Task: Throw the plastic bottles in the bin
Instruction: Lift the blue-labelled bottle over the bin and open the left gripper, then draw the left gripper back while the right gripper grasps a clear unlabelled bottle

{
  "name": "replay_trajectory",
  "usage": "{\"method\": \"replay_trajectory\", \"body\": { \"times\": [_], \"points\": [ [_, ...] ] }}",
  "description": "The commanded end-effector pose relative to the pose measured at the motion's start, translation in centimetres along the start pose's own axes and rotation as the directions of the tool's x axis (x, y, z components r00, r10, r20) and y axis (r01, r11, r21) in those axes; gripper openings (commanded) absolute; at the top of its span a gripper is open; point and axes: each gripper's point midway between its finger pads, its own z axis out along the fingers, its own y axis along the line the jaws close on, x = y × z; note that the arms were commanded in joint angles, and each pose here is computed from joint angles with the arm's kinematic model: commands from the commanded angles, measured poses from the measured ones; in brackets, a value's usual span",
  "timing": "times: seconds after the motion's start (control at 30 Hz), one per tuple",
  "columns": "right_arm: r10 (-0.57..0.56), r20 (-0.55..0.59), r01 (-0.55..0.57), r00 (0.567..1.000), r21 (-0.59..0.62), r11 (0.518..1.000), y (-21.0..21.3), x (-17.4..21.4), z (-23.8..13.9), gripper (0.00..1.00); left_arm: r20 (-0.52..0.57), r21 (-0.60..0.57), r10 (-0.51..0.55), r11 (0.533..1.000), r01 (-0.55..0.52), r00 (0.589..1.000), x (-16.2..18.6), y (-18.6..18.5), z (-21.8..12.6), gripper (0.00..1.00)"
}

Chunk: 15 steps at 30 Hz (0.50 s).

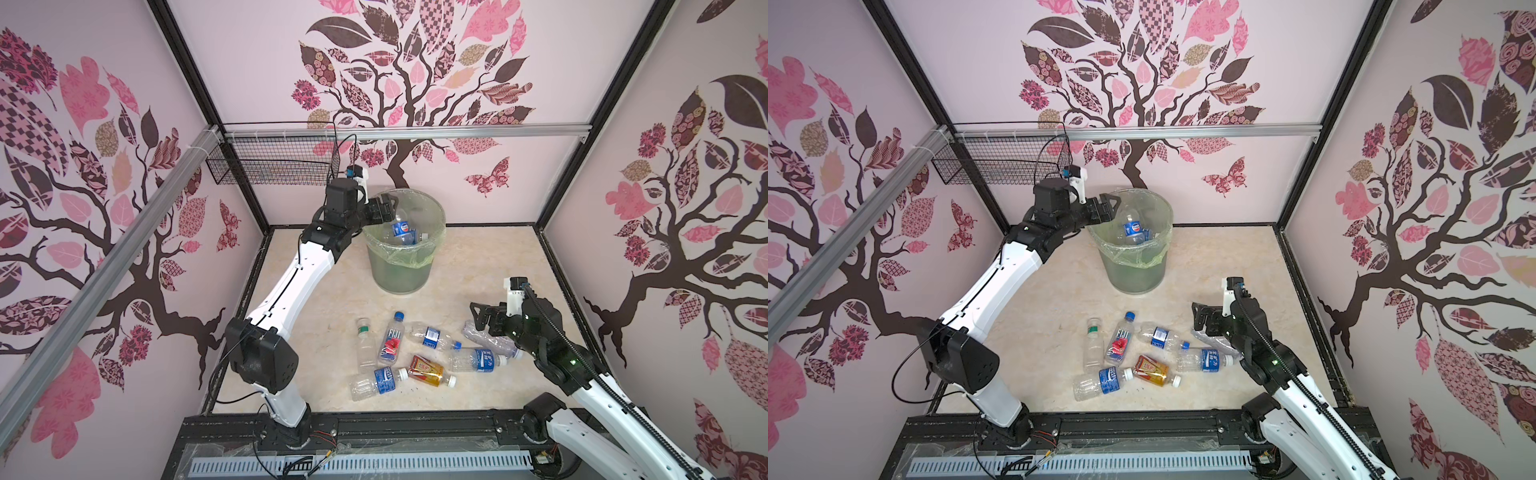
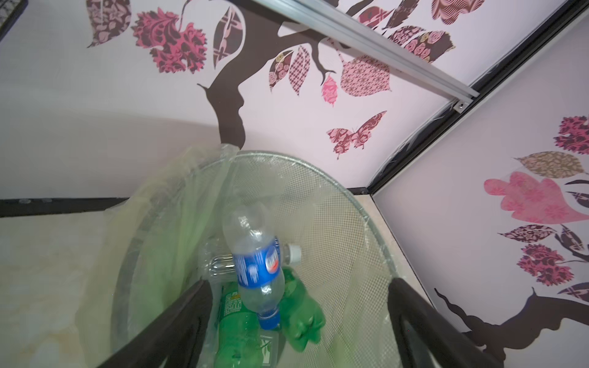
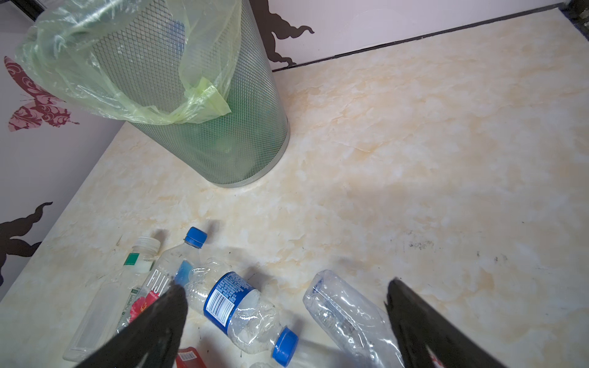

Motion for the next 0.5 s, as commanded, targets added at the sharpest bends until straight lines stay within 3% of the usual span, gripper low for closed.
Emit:
{"method": "replay_trajectory", "body": {
  "times": [0.0,0.3,0.4,0.47],
  "points": [
    [-0.017,-0.013,0.017,1.000,-0.002,1.000,0.3,-0.3,0.0,1.00,0.098,0.007,0.023,1.000,-0.024,0.995,-2.5,-0.5,-6.0,0.89],
    [-0.217,-0.190,0.232,0.957,0.059,0.971,0.3,-1.2,2.0,1.00,0.006,-0.166,0.091,0.982,-0.088,0.996,5.2,5.0,-15.7,0.91],
    [-0.275,-0.290,0.313,0.917,0.089,0.946,-0.6,-0.6,2.6,1.00,-0.067,-0.217,0.104,0.969,-0.116,0.992,9.7,6.9,-17.7,0.91],
    [-0.364,-0.364,0.414,0.857,0.068,0.908,-1.2,0.4,2.8,1.00,-0.090,-0.241,0.101,0.963,-0.120,0.991,12.3,8.1,-18.5,0.91]
  ]
}}
